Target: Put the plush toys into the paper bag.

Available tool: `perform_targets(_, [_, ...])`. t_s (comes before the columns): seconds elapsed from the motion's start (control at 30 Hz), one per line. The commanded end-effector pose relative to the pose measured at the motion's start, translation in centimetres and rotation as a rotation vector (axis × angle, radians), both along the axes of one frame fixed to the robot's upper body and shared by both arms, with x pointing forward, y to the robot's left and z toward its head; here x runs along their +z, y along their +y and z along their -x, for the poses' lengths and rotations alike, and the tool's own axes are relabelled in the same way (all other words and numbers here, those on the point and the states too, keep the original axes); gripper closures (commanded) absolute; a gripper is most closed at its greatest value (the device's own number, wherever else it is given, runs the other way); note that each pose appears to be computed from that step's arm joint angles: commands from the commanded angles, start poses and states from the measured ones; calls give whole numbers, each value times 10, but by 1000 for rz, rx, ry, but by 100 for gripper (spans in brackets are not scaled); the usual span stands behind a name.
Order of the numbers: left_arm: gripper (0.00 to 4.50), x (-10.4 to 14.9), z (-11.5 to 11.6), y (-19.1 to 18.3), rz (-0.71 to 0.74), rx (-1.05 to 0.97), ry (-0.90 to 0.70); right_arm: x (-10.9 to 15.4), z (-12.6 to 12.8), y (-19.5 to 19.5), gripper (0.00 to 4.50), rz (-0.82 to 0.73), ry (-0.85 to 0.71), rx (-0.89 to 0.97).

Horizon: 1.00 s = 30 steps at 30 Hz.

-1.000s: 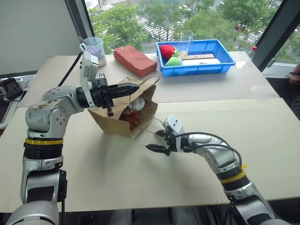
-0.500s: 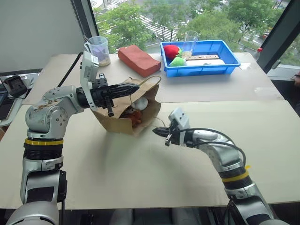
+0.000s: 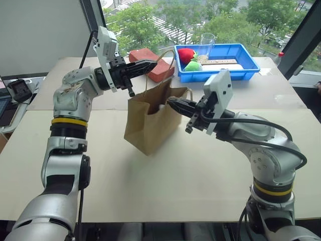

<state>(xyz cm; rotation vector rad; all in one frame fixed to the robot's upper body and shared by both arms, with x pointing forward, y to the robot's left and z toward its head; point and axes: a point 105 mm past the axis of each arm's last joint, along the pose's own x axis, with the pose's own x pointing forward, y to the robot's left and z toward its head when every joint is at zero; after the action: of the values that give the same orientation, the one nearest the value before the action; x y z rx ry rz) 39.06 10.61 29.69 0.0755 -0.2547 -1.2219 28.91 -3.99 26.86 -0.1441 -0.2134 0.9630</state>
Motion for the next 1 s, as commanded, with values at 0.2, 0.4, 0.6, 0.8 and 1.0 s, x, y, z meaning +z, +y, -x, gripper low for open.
perform_targets(0.2, [450, -7, 14, -3, -106, -111, -8, -27, -20, 27, 447, 43, 58, -17])
perform_targets(0.4, [450, -15, 30, 9, -119, -81, 31, -38, -29, 25, 447, 80, 57, -28])
perform_targets(0.6, [322, -11, 44, 37, -87, 50, 52, -36, -27, 12, 252, 116, 57, 14])
perform_targets(0.8, [37, -13, 63, 74, -167, 195, 25, -29, -33, -2, 47, 163, 38, 25])
perform_targets(1.0, [0, -45, 80, 85, -244, 261, 49, -21, -39, -8, 1, 179, 15, 28])
